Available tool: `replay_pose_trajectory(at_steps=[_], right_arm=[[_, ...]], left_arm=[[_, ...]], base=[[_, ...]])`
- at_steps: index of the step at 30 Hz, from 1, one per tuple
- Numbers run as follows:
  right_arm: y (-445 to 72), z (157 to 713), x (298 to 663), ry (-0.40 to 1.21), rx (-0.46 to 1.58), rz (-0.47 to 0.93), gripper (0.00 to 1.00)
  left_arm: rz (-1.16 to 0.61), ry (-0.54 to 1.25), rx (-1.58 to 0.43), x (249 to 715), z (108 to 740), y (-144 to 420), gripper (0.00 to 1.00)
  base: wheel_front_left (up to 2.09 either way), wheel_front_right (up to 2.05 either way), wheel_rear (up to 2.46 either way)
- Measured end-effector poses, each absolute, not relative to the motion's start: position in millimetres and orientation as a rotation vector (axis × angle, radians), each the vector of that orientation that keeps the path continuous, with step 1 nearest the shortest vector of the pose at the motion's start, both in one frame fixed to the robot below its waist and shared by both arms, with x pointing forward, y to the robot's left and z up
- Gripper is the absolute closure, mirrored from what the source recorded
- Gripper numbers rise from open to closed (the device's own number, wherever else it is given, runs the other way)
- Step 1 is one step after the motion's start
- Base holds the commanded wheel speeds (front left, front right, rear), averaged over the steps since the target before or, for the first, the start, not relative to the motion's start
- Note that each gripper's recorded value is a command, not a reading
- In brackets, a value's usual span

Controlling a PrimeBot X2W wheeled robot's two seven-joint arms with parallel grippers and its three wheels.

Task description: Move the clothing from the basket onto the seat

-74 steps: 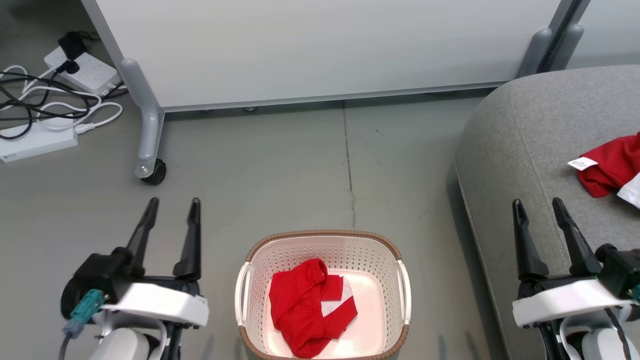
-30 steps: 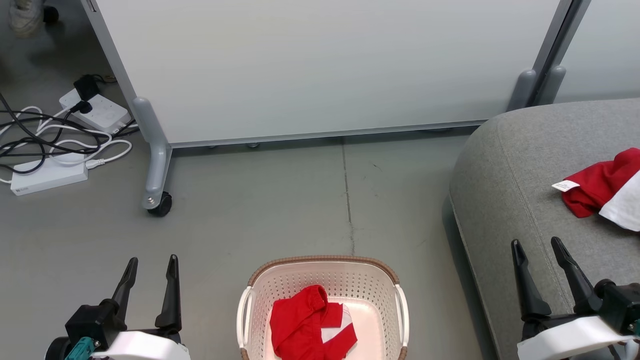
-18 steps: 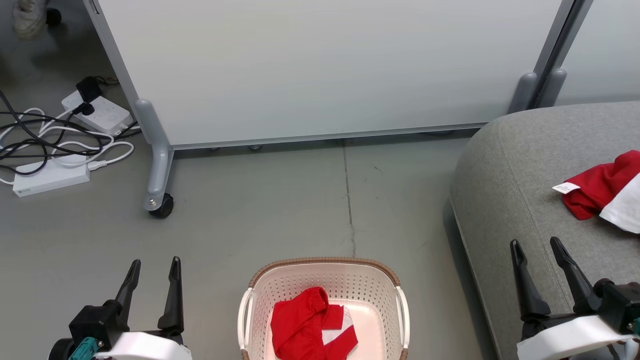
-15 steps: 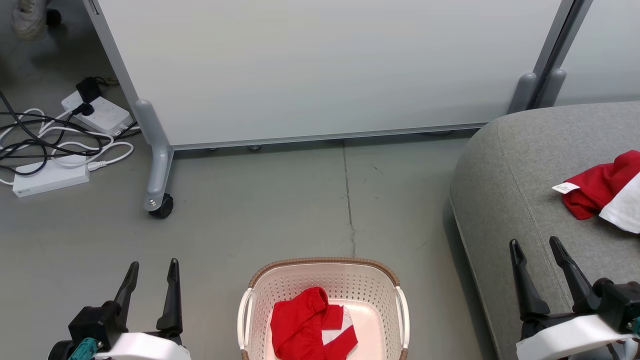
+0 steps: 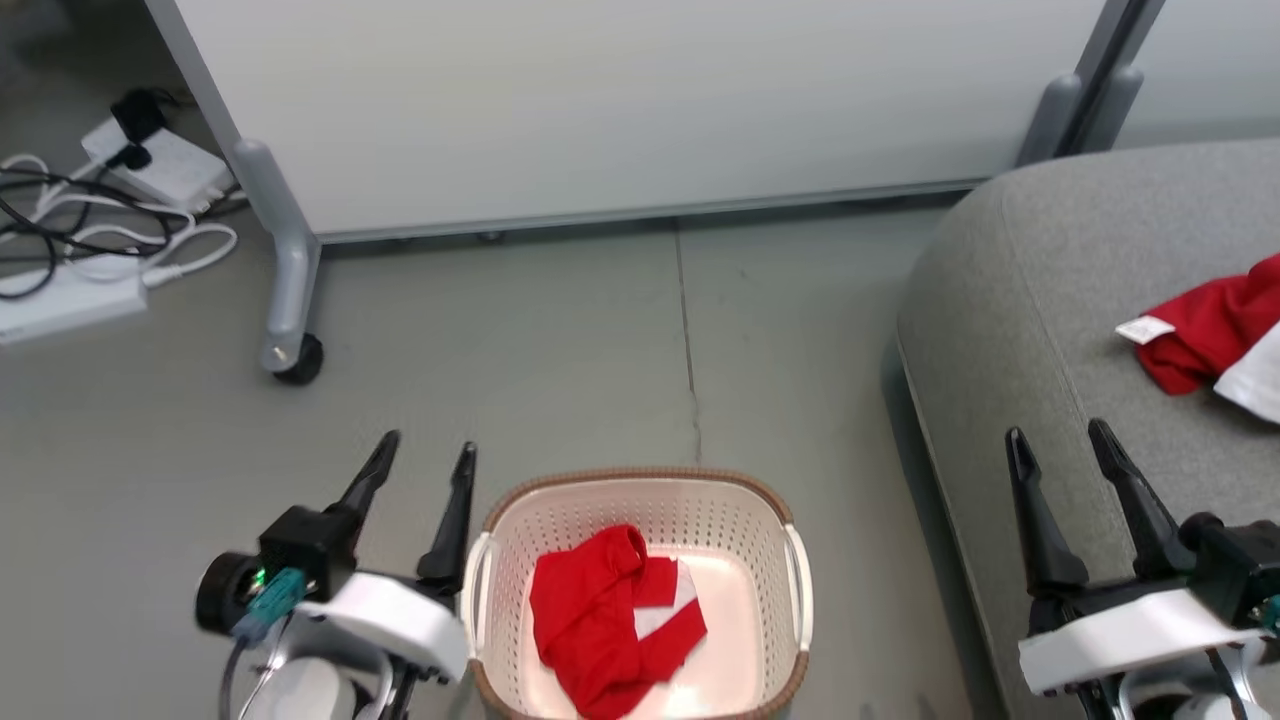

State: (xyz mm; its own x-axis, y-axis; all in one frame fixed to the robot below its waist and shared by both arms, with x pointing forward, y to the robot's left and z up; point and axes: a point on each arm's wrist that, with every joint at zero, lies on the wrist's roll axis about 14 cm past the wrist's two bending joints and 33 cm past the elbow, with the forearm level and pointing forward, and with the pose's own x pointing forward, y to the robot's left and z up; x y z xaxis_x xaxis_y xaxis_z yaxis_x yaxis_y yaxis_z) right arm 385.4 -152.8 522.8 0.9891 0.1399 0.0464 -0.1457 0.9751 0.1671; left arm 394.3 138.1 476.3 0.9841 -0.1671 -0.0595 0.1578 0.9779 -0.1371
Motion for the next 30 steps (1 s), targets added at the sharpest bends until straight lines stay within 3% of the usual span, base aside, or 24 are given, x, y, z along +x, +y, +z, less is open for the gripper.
replay_pose_trajectory(at_steps=[9, 16, 30], right_arm=[[-151.3, 510.3, 420.8, -0.025, 0.168, 0.146, 0.00], [-156.9, 475.9, 457.9, 0.003, 0.178, 0.128, 0.00], [-176.7, 397.5, 471.3, 0.121, 0.215, 0.063, 0.00]], left_arm=[[-0.369, 0.234, -0.087, 430.2, 418.7, 78.3, 0.00], [-0.557, 0.519, 0.017, 450.9, 317.0, 36.5, 0.00], [-0.801, 0.998, 0.207, 426.5, 152.1, -2.6, 0.00]], base=[[0.00, 0.00, 0.00], [0.00, 0.00, 0.00], [0.00, 0.00, 0.00]])
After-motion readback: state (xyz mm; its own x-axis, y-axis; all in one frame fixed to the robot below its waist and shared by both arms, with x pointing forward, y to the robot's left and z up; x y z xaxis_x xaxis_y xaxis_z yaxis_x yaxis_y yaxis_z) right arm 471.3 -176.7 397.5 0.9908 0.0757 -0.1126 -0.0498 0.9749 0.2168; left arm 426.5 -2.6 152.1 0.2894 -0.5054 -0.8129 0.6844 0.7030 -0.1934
